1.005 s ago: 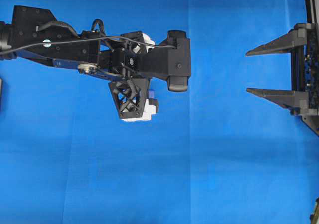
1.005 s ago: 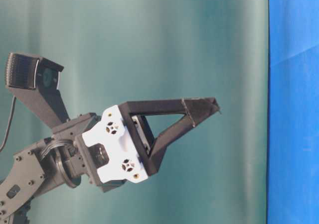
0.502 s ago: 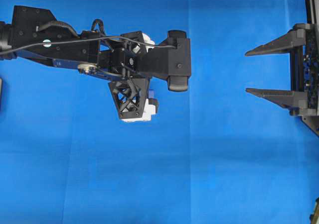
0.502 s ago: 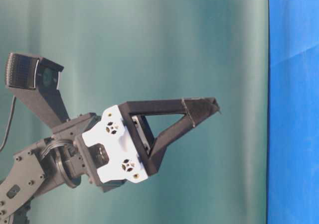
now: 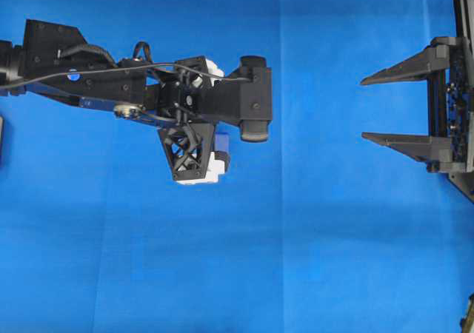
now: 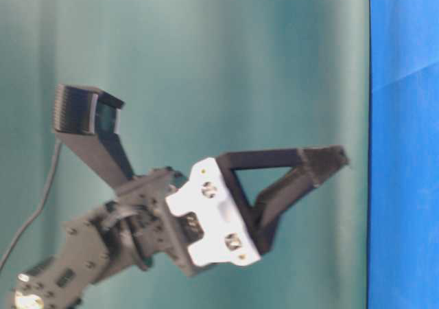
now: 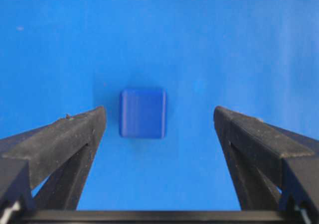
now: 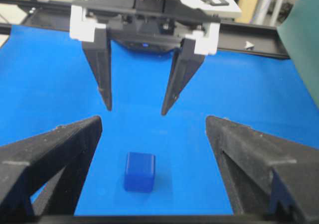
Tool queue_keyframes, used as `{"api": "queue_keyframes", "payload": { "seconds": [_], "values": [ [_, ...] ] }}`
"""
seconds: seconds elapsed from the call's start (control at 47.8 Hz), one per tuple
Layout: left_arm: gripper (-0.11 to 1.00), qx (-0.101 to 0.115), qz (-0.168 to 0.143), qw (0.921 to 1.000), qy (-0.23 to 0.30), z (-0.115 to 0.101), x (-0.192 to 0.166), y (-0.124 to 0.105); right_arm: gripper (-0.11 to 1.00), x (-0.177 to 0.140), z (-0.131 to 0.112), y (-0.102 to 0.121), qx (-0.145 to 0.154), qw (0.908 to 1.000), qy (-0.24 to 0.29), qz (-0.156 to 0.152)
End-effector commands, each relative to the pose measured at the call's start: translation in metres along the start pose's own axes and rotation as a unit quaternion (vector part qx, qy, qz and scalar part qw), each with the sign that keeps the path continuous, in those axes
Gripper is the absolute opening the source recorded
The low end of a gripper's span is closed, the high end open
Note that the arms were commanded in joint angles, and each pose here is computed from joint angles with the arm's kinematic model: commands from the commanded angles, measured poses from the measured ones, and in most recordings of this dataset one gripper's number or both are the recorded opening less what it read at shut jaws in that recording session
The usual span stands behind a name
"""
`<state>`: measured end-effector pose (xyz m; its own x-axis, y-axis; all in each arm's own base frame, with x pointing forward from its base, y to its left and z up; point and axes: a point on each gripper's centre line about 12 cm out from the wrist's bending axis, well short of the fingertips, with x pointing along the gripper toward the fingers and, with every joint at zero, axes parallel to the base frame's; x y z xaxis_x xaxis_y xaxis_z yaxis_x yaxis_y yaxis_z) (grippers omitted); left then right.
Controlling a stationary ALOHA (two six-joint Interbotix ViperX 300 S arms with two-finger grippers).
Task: Handover the blue block to the right arm after grasping it with the left arm, then place it in the designated position.
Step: 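Move the open left gripper forward over the dark-blue cube, then lower the left gripper around the blue cube and close on it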
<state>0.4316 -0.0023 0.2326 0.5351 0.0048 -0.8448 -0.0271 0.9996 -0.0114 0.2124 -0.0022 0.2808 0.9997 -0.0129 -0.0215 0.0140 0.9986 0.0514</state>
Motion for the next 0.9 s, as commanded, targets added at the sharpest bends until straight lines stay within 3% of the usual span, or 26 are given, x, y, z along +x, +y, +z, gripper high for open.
{"api": "queue_keyframes", "payload": {
  "seconds": [0.0, 0.272, 0.879],
  "values": [
    [0.93, 0.003, -0.001, 0.9995, -0.031, 0.001, 0.0, -0.001, 0.98, 0.003, 0.011, 0.0, 0.002, 0.9999, -0.015, 0.0],
    [0.93, 0.0, -0.004, 0.9968, -0.08, -0.022, 0.024, 0.001, 0.98, 0.004, 0.008, 0.0, 0.002, 0.9999, -0.011, -0.001],
    [0.93, -0.006, -0.003, 0.9989, -0.047, -0.07, 0.1, 0.004, 0.98, 0.009, 0.003, 0.0, 0.002, 1.0, -0.004, -0.001]
  ]
}}
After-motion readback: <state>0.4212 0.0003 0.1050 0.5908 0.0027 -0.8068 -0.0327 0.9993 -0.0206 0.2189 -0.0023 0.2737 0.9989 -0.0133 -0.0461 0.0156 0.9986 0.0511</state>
